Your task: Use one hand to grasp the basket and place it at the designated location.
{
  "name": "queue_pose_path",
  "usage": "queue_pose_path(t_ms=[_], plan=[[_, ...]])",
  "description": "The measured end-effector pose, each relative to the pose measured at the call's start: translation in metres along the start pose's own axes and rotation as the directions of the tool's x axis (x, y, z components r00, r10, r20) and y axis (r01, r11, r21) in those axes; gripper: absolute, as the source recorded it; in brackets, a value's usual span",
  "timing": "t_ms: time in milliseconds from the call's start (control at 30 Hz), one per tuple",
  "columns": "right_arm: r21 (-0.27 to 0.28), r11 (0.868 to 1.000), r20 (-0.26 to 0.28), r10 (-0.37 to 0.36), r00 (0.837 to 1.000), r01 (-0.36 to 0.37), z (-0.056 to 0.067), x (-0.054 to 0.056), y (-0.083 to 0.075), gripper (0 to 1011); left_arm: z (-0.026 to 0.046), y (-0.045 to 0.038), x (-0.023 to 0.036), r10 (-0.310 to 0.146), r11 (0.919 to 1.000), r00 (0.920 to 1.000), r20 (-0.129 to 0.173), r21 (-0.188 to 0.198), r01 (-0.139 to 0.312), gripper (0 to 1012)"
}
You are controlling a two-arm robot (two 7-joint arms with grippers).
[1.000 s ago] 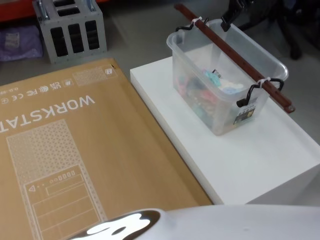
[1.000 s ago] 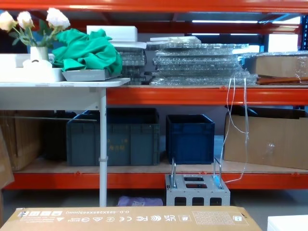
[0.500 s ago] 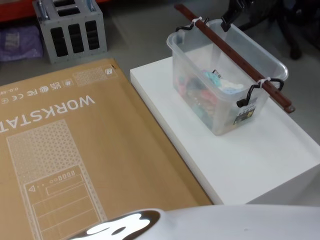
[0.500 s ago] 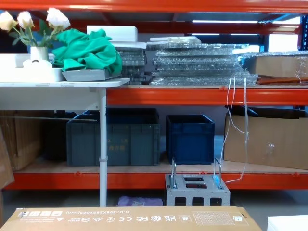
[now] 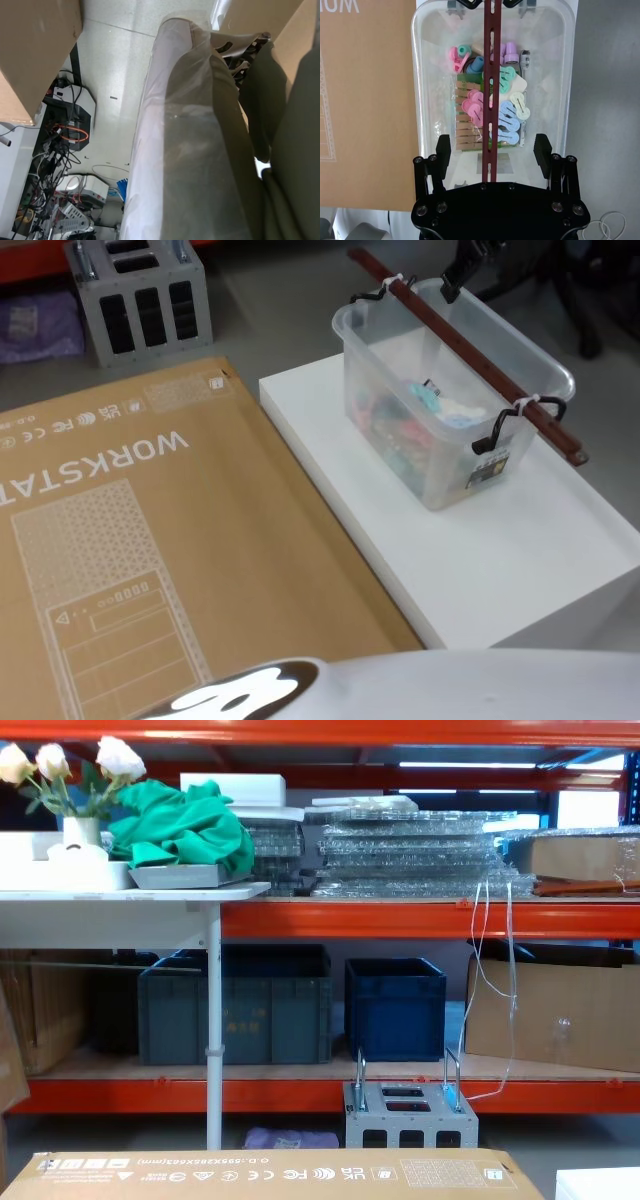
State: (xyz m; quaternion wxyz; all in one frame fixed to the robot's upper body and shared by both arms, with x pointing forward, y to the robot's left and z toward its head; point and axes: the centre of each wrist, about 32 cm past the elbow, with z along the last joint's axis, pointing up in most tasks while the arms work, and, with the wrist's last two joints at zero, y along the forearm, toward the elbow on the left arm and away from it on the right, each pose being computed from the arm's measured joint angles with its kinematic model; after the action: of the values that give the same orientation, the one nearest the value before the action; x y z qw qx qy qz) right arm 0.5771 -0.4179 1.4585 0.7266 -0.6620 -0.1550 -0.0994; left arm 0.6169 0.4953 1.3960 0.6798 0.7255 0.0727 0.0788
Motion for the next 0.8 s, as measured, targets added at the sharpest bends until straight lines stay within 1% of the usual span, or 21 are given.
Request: queue_pose_path(t_ms=[800], plan=[[0.000, 1.000, 0.000, 0.000, 1.000, 0.000, 0.0000, 0.0000, 0.0000, 1000, 0.0000, 0.0000, 0.0000, 0.000, 1.0000, 1.0000, 0.000, 0.000, 0.000, 0]])
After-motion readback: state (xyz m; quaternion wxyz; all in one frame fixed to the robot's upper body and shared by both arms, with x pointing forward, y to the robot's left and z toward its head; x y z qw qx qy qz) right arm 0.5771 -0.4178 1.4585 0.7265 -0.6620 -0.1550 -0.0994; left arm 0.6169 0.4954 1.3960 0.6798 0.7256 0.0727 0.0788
